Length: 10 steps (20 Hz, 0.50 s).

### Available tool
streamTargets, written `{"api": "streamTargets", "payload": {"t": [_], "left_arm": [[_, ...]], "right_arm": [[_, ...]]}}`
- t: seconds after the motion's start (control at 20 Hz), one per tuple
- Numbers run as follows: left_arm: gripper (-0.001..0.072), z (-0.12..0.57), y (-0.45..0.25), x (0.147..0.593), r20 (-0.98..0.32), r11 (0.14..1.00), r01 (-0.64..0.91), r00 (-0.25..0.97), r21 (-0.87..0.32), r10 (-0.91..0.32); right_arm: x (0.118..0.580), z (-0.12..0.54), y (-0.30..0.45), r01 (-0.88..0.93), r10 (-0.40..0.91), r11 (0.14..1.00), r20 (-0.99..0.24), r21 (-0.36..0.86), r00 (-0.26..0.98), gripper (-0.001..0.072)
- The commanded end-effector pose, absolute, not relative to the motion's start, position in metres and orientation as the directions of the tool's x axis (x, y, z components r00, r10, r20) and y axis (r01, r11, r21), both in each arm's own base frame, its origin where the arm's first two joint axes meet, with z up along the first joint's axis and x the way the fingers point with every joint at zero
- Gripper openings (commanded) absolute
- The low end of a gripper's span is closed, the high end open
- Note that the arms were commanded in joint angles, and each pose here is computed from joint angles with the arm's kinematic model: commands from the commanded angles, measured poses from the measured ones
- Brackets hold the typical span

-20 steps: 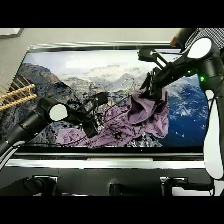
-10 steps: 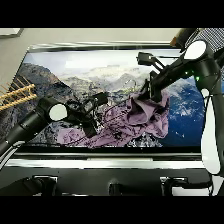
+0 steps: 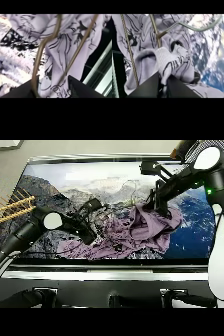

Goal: Fold the clothes and pants, and hang the long-sleeved shirts on hangers.

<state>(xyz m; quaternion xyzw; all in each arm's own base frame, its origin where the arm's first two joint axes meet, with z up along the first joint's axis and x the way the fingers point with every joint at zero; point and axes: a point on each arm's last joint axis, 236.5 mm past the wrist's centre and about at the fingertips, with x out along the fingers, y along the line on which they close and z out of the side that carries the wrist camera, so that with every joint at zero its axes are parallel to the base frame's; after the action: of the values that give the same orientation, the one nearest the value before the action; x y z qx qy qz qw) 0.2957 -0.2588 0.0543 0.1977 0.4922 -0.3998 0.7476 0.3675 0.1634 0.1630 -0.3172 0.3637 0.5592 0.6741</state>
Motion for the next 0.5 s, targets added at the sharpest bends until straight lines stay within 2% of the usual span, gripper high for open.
{"api": "streamTargets", "payload": {"t": [0.0,0.1,0.2,0.25,0.3,0.35,0.45], "left_arm": [[0.0554,0.070,-0.220,0.321,-0.893,0.826,0.547,0.295,-0.133,-0.339],[0.0554,0.084,-0.184,0.337,-0.884,0.929,0.322,0.361,-0.181,-0.297],[0.0554,0.092,-0.158,0.344,-0.877,0.960,0.134,0.390,-0.246,-0.280],[0.0554,0.090,-0.156,0.344,-0.875,0.957,0.095,0.389,-0.272,-0.288],[0.0554,0.087,-0.164,0.342,-0.868,0.945,0.081,0.376,-0.318,-0.325],[0.0553,0.085,-0.187,0.342,-0.832,0.905,0.072,0.369,-0.419,-0.414],[0.0553,0.093,-0.243,0.348,-0.681,0.752,0.028,0.402,-0.658,-0.611]], "right_arm": [[0.366,0.176,0.150,-0.960,0.477,0.278,-0.860,-0.047,0.180,0.0046],[0.363,0.186,0.144,-0.944,0.456,0.323,-0.862,-0.070,0.221,0.0046],[0.370,0.198,0.134,-0.887,0.419,0.451,-0.855,-0.095,0.305,0.0046],[0.371,0.203,0.128,-0.855,0.400,0.510,-0.852,-0.098,0.337,0.0046],[0.368,0.205,0.125,-0.838,0.389,0.537,-0.855,-0.091,0.342,0.0046],[0.363,0.205,0.124,-0.836,0.386,0.543,-0.861,-0.076,0.329,0.0046],[0.356,0.205,0.123,-0.828,0.382,0.558,-0.871,-0.048,0.308,0.0046]]}}
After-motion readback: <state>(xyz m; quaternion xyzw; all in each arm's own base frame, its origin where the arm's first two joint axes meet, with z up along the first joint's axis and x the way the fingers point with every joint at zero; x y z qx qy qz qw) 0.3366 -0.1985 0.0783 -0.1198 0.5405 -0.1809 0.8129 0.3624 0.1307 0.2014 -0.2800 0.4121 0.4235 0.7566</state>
